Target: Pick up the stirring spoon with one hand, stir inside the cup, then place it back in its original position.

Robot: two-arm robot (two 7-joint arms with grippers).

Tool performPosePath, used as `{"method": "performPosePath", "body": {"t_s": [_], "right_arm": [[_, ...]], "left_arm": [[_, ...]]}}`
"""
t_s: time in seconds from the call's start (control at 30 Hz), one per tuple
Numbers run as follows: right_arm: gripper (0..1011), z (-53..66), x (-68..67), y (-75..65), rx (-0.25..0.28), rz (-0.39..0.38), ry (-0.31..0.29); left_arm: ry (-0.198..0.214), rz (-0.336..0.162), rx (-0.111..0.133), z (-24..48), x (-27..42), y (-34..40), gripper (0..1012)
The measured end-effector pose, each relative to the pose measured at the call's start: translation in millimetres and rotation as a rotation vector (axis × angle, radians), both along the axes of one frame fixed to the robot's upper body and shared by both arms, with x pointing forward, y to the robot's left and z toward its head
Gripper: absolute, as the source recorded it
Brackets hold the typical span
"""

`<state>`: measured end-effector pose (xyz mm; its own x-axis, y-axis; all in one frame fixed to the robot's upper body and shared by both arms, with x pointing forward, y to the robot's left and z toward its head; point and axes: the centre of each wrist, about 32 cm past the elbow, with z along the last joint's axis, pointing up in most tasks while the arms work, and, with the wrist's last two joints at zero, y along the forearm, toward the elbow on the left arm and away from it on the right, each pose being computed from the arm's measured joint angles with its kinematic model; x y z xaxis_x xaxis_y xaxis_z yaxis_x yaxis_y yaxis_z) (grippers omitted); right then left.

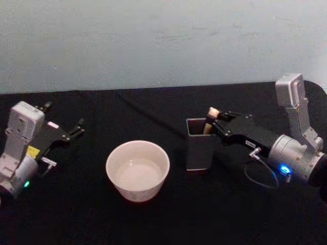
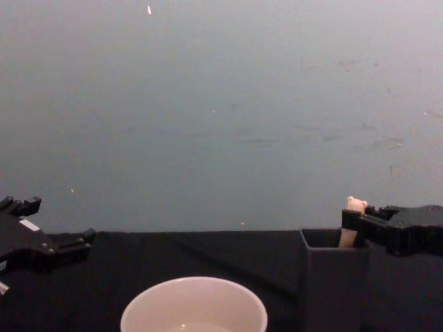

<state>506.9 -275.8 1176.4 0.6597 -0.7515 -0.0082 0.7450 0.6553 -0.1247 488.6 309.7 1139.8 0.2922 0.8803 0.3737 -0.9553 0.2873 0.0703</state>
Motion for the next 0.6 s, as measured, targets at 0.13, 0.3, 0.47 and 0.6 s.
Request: {"method": "performPosePath", "body": {"t_s": [0.13, 0.3, 0.47, 0.6], "right_arm": [[218, 1.2, -0.1, 0.1, 0.002, 0.001, -0.001], [218, 7.7, -0.7, -1.1, 0.024, 0.0, -0.009], [218, 18.3, -2.9, -3.9, 0.056, 0.002, -0.026], [218, 27.6, -4.3, -7.5, 0.085, 0.008, -0.041]], "left_arm": [[0.0, 0.0, 0.0, 0.0, 0.0, 0.0, 1001], [0.0, 0.0, 0.0, 0.0, 0.0, 0.0, 1001], [0.0, 0.0, 0.0, 0.0, 0.0, 0.0, 1001], [0.0, 0.0, 0.0, 0.0, 0.0, 0.0, 1001]]}}
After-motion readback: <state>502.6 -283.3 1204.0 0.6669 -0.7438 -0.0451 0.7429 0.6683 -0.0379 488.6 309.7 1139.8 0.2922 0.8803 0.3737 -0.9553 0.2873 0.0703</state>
